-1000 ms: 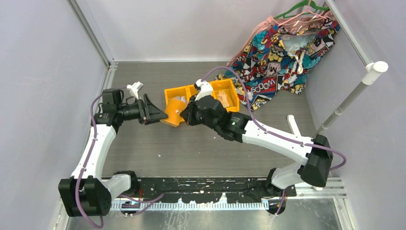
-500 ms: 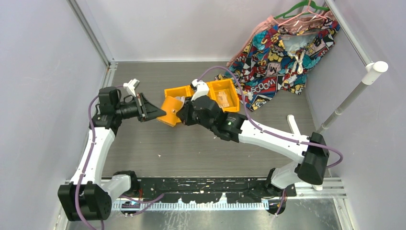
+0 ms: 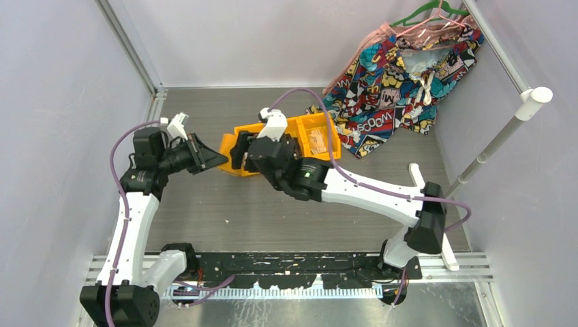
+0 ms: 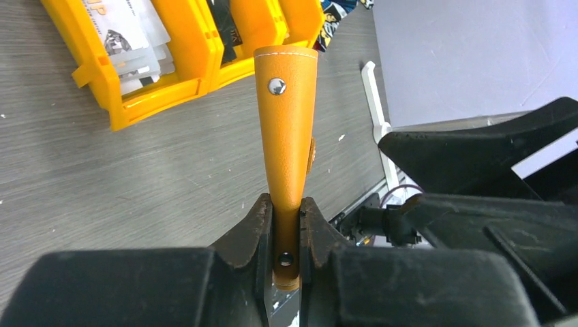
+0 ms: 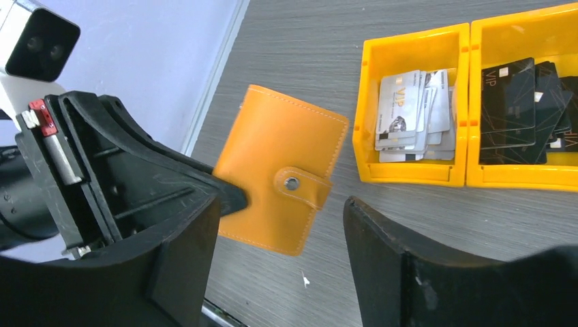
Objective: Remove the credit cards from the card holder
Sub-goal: Pick up the card holder from the center of the board, then open the card holder.
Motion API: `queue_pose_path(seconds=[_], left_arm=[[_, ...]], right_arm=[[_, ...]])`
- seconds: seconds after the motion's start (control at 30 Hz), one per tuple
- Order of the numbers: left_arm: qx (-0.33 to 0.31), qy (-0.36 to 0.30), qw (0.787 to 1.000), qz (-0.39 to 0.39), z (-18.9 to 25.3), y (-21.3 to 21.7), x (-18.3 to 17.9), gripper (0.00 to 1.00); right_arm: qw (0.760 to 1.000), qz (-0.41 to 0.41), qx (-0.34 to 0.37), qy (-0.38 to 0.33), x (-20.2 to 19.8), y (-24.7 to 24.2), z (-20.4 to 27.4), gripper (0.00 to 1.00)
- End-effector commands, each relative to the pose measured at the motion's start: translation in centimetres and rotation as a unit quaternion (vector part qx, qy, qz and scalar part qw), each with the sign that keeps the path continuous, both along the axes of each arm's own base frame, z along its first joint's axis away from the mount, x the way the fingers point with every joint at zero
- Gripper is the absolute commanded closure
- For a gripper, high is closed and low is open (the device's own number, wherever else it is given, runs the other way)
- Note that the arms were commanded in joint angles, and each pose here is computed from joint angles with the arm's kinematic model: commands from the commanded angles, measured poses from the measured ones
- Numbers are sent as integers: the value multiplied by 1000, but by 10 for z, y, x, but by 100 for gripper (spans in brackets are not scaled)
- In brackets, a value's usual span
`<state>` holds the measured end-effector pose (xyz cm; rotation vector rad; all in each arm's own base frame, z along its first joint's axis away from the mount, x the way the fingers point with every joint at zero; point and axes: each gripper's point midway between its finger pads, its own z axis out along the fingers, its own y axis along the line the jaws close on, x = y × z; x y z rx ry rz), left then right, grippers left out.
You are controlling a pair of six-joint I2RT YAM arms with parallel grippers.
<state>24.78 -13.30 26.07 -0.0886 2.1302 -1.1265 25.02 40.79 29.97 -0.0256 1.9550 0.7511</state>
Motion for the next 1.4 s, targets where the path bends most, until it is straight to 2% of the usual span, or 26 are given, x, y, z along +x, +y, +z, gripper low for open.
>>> queue_pose_path(seconds=[0.0, 0.23, 0.5, 0.6, 0.8, 1.1, 1.37], left_arm=[[4, -31, 999, 7, 18, 1, 5, 100], [-11, -30, 999, -8, 27, -4, -4, 100], [-36, -31, 999, -28, 40, -11, -14, 100], [-39, -32, 998, -32, 42, -12, -17, 100], [-41, -36, 998, -36, 48, -13, -19, 100], [-38, -41, 998, -35, 52, -12, -21, 100], [-19, -53, 998, -18, 52, -7, -16, 100]], right_arm=[[998, -54, -15, -4, 11, 6, 6, 31], [998, -61, -22, 2, 16, 18, -4, 44], [996, -78, -42, -1, 23, 18, -14, 45], [995, -81, -52, -2, 27, 20, -19, 49], [993, -89, -77, 2, 31, 20, -34, 65], [985, -130, -115, -9, 36, -4, -43, 97], [983, -143, -114, -16, 33, -23, -37, 99]])
